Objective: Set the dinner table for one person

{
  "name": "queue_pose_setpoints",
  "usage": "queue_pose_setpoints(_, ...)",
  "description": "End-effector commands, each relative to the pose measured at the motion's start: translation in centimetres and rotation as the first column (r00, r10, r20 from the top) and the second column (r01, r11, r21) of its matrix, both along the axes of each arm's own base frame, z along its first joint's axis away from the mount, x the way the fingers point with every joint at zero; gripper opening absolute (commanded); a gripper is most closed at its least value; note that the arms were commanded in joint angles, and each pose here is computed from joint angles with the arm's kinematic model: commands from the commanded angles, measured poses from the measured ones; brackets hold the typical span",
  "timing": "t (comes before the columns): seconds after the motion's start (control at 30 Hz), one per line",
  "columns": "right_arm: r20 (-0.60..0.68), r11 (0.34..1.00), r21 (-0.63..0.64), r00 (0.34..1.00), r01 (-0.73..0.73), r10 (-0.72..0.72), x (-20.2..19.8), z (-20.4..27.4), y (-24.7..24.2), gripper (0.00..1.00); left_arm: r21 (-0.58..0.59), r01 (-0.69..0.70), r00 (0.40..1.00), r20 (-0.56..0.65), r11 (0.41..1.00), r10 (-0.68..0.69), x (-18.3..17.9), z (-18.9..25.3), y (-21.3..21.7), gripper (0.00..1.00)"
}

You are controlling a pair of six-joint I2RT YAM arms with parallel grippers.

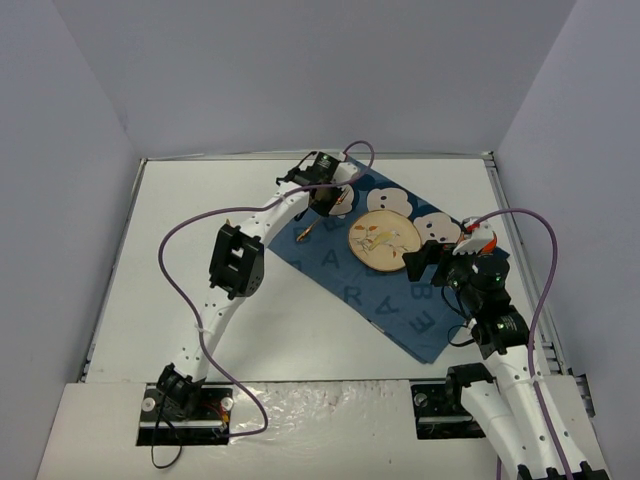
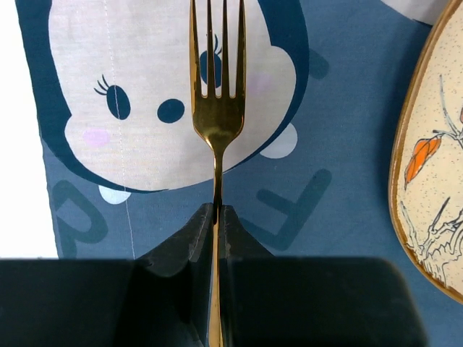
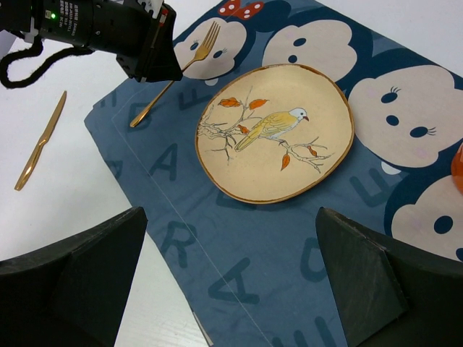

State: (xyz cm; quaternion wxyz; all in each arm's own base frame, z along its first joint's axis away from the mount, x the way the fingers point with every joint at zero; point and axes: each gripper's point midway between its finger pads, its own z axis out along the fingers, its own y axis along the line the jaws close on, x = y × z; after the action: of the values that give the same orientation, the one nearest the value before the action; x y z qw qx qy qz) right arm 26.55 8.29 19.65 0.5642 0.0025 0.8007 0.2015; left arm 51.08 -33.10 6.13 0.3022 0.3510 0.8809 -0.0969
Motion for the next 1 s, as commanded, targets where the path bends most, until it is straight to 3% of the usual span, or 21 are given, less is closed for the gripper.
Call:
queue_pose_setpoints(0.0,0.081,1.0,0.002,0.997,-0.006,0.006,0.7,2.7,0.2,1.0,-0.06,-0.01,0.994,0.109,0.998,0.016,2.0,4.3,-0.6,0.0)
queue_pose_setpoints(0.13,0.076,1.0,0.003,0.997,-0.008,0.007,0.6,2.4,0.3,1.0,-0.061,-0.023,0.994,0.108,0.998,0.03,2.4,3.5,-0.5,0.01)
queue_pose_setpoints(0.23,0.075,1.0,0.006,0.997,-0.009,0.008,0.5,2.4,0.3,1.0,-0.084,-0.035,0.993,0.107,0.996,0.044,2.8,3.2,-0.6,0.1)
queue_pose_setpoints(0.37,0.079,1.0,0.008,0.997,-0.019,0.018,0.3,2.5,0.4,1.0,-0.113,-0.051,0.991,0.119,0.992,0.065,3.0,4.2,-0.7,0.32)
queue_pose_setpoints(0.5,0.096,0.999,0.014,0.995,-0.028,0.027,0.1,3.1,0.6,1.0,-0.145,-0.081,0.987,0.129,0.986,0.1,2.8,6.3,-0.4,0.42)
queue_pose_setpoints(0.6,0.112,0.999,0.022,0.993,-0.04,0.038,-0.1,3.7,0.8,1.0,-0.228,-0.129,0.971,0.168,0.965,0.169,2.2,11.5,0.6,0.5)
queue_pose_setpoints(0.73,0.135,0.997,0.03,0.989,-0.068,0.063,-0.6,4.4,1.2,1.0,-0.283,-0.221,0.94,0.192,0.933,0.281,0.5,15.2,4.4,0.55)
queue_pose_setpoints(0.77,0.136,0.997,0.03,0.988,-0.073,0.069,-0.7,4.4,1.2,1.0,-0.253,-0.281,0.934,0.151,0.926,0.324,-0.3,13.1,6.3,0.59)
queue_pose_setpoints(0.83,0.146,0.996,0.034,0.986,-0.084,0.079,-0.9,4.7,1.4,1.0,-0.297,-0.339,0.899,0.177,0.893,0.4,-1.2,15.9,9.3,0.63)
queue_pose_setpoints(0.97,0.15,0.994,0.046,0.984,-0.103,0.095,-1.3,4.8,1.8,1.0,-0.289,-0.464,0.849,0.127,0.838,0.514,-5.6,14.1,15.7,0.74)
